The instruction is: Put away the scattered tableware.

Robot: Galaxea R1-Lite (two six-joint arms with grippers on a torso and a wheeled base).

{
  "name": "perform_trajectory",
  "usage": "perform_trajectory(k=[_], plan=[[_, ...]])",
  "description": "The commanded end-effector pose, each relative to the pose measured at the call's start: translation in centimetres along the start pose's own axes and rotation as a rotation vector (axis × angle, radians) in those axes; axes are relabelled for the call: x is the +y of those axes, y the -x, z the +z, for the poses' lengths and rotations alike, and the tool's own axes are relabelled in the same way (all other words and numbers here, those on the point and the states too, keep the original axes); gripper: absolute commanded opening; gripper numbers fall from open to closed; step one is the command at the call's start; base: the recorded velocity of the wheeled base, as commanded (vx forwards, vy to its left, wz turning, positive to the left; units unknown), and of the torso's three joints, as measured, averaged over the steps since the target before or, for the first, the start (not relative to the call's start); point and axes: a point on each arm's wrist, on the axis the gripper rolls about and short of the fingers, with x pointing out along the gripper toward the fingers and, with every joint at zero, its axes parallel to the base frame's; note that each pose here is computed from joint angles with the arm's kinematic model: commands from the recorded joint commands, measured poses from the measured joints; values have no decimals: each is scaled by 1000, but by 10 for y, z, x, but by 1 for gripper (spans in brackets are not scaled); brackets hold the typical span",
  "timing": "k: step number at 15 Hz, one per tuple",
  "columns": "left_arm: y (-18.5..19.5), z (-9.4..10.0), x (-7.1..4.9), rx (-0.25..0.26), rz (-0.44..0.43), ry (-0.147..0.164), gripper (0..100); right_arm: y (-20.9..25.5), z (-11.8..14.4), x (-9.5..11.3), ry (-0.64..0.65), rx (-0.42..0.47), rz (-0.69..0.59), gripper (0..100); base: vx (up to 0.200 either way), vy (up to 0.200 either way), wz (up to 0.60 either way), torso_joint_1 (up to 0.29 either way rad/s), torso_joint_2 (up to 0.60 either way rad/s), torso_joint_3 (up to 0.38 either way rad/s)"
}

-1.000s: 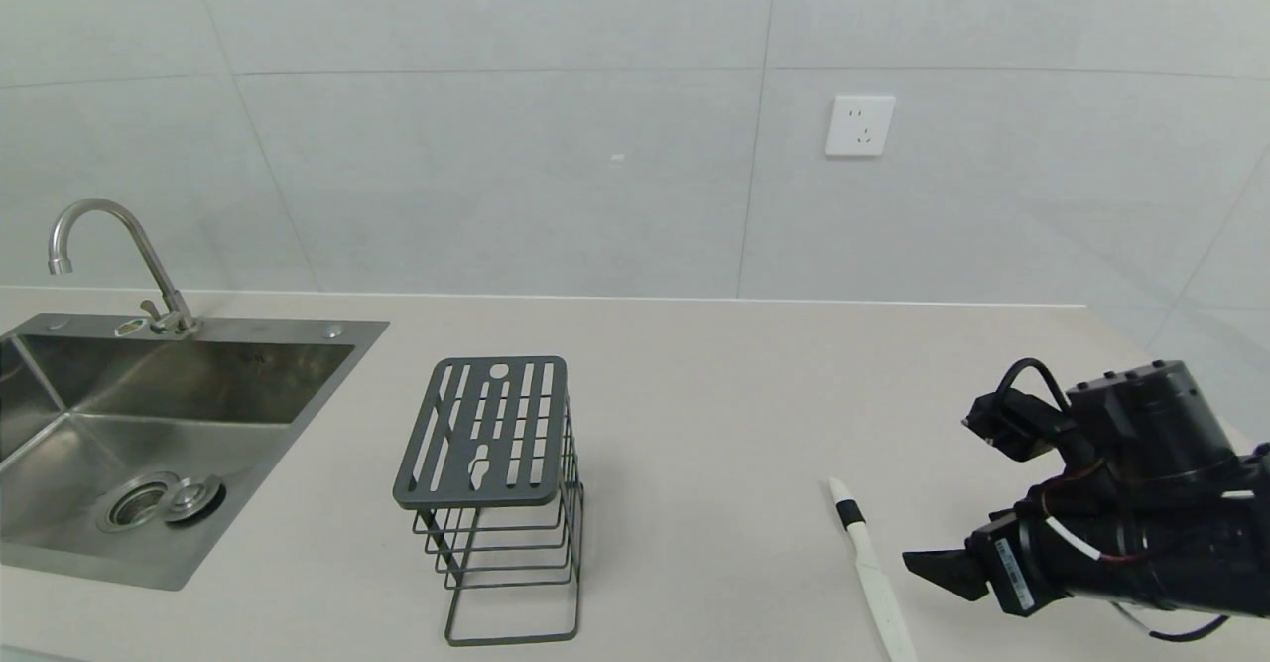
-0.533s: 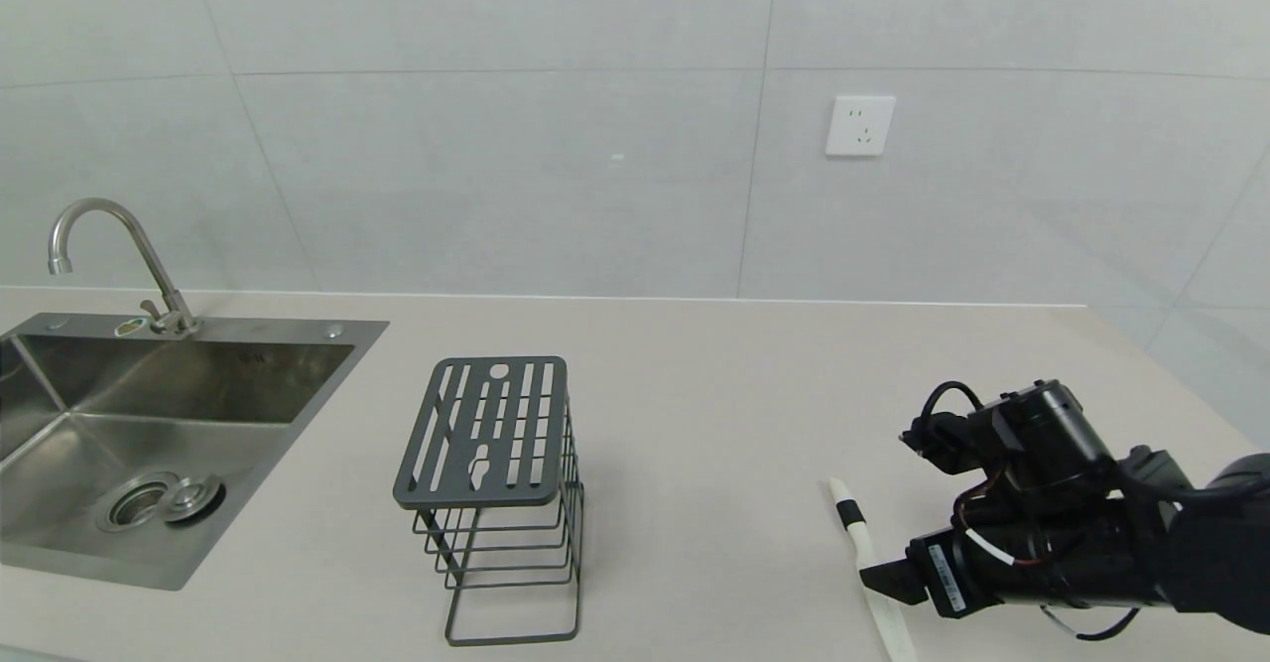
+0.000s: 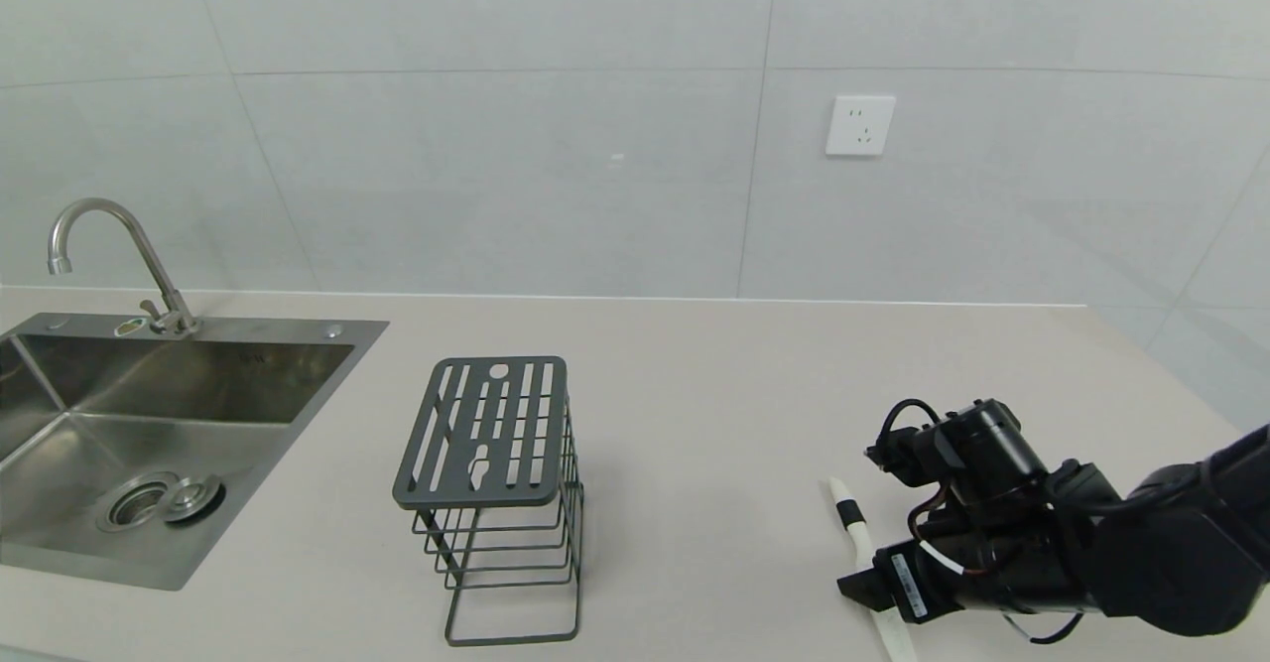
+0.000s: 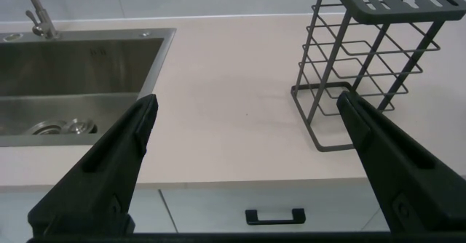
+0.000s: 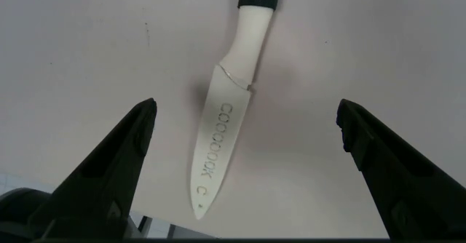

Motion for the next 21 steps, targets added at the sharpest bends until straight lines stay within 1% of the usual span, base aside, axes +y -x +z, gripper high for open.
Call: perform_trajectory(k=[1, 4, 7, 12, 16, 18, 19, 21], plan=[[0, 0, 0, 1, 1, 0, 100, -5, -1, 4, 14, 18, 2, 100, 0, 0, 0, 0, 0, 0], [0, 0, 0, 1, 1, 0, 100, -10, 1, 6, 18, 5, -19, 100, 0, 0, 0, 0, 0, 0], [0, 0, 0, 1, 1, 0, 100, -18, 1, 5, 10, 18, -28, 100, 0, 0, 0, 0, 0, 0], [0, 0, 0, 1, 2, 0, 100, -32, 7, 3, -4, -13, -47, 100, 0, 0, 0, 0, 0, 0], [0, 0, 0, 1, 2, 0, 100, -33, 7, 3, -2, -11, -64, 100, 0, 0, 0, 0, 0, 0], [0, 0, 0, 1, 1, 0, 100, -37, 4, 4, 0, 5, -65, 100, 0, 0, 0, 0, 0, 0], [0, 0, 0, 1, 2, 0, 100, -39, 2, 3, -1, 16, -64, 0, 0, 0, 0, 0, 0, 0], [0, 0, 0, 1, 2, 0, 100, -39, 1, 4, 2, 23, -65, 0, 0, 0, 0, 0, 0, 0]])
